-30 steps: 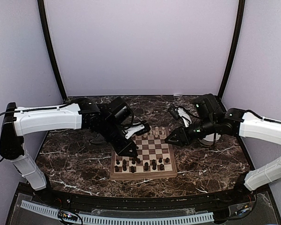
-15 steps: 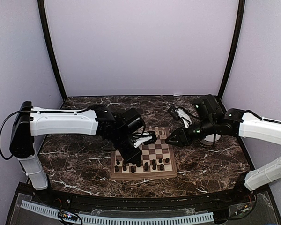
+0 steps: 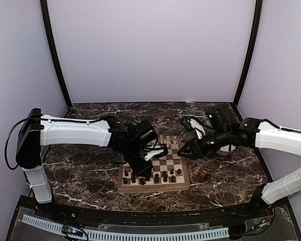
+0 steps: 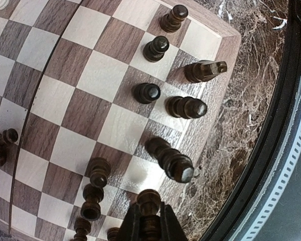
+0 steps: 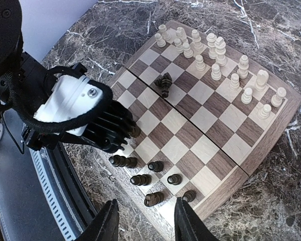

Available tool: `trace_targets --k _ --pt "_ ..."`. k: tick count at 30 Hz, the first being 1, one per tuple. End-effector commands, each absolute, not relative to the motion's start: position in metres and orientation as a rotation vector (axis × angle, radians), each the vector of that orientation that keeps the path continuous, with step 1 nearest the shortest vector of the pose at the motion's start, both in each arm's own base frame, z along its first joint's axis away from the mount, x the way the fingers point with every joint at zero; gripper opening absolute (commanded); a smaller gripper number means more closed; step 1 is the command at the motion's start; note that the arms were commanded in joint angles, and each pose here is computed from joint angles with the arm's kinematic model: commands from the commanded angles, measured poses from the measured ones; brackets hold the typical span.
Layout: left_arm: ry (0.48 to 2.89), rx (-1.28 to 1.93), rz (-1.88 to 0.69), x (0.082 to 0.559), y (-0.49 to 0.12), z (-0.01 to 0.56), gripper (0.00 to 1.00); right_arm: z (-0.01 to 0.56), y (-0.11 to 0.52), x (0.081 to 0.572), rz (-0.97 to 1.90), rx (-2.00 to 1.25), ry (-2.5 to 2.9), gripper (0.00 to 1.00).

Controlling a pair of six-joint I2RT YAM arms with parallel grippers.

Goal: Set up the chess pieces on the board
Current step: Place the king at e8.

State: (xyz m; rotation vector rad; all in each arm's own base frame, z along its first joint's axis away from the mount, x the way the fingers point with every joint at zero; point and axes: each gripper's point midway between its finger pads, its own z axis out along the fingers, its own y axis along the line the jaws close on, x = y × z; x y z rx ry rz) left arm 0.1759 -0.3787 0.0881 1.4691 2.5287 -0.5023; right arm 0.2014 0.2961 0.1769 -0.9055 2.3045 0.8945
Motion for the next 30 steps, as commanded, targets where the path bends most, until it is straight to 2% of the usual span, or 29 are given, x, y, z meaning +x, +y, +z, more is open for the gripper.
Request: trace_targets --k 1,13,24,30 --pt "2.509 1.469 -0.528 0.176 -0.386 0.092 0.07 0.174 0.296 0.204 0.886 -0.906 2.301 0.39" --pt "2.529 1.454 -0.54 0.176 -0.39 0.082 0.11 0.169 0.294 0.201 0.878 -0.918 2.321 0.39" --pt "2.55 1.472 -0.525 0.174 -0.386 0.076 0.21 0.166 0.296 0.203 0.88 -0.923 2.323 0.39" --pt "2.548 1.483 -0.529 0.172 -0.385 0.079 0.31 0.163 0.297 0.203 0.881 -0.929 2.325 0.39"
